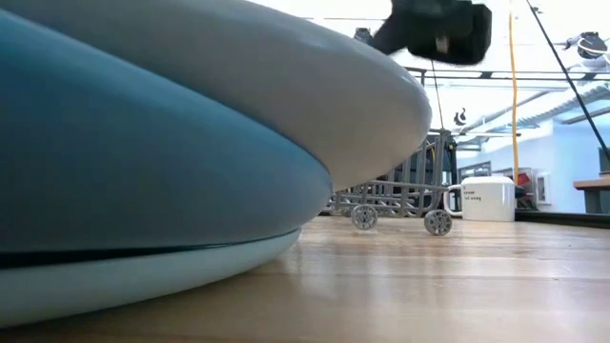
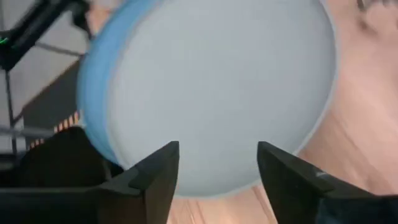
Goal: Sort dishes
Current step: Put the large gray plate into the dish rack
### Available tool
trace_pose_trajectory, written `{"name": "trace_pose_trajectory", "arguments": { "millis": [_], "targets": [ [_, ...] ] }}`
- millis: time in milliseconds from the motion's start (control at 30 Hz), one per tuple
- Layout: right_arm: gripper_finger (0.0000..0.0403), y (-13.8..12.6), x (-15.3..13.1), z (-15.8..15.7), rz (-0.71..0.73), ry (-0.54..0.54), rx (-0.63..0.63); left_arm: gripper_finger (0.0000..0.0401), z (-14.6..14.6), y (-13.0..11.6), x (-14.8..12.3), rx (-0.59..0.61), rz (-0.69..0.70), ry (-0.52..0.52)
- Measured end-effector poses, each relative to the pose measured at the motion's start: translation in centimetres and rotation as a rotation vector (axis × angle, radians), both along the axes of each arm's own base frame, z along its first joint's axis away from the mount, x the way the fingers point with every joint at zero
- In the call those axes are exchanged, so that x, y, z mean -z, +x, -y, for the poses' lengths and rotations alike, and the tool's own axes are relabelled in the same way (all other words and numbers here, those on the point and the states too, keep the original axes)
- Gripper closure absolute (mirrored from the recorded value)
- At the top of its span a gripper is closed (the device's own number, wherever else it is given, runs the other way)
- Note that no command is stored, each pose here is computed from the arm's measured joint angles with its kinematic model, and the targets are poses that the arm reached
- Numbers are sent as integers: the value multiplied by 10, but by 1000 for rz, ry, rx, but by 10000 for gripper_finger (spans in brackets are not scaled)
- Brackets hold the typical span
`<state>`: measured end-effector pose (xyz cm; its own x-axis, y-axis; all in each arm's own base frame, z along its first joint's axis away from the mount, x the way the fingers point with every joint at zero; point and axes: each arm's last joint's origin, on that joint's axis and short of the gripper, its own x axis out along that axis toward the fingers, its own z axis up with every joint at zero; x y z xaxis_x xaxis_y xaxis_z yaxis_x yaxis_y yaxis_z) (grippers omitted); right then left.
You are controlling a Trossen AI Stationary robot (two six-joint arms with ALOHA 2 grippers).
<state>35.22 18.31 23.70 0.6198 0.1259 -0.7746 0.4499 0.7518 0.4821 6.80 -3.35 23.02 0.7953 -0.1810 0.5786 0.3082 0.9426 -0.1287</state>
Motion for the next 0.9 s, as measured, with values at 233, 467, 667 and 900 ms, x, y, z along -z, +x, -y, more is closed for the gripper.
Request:
{"name": "trace_pose_trajectory", "arguments": {
  "millis": [233,467,667,900],
  "targets": [
    [182,5,28,8,-151,49,174,399,0,0,0,2,0,-1],
    [181,11,42,13,-212,83,209,399,0,0,0,6,-1,-5],
    [183,17,53,18,-228,79,225,399,0,0,0,5,-1,-6],
    [236,23,57,23,-210,73,217,399,0,0,0,3,-3,-7]
  ]
}}
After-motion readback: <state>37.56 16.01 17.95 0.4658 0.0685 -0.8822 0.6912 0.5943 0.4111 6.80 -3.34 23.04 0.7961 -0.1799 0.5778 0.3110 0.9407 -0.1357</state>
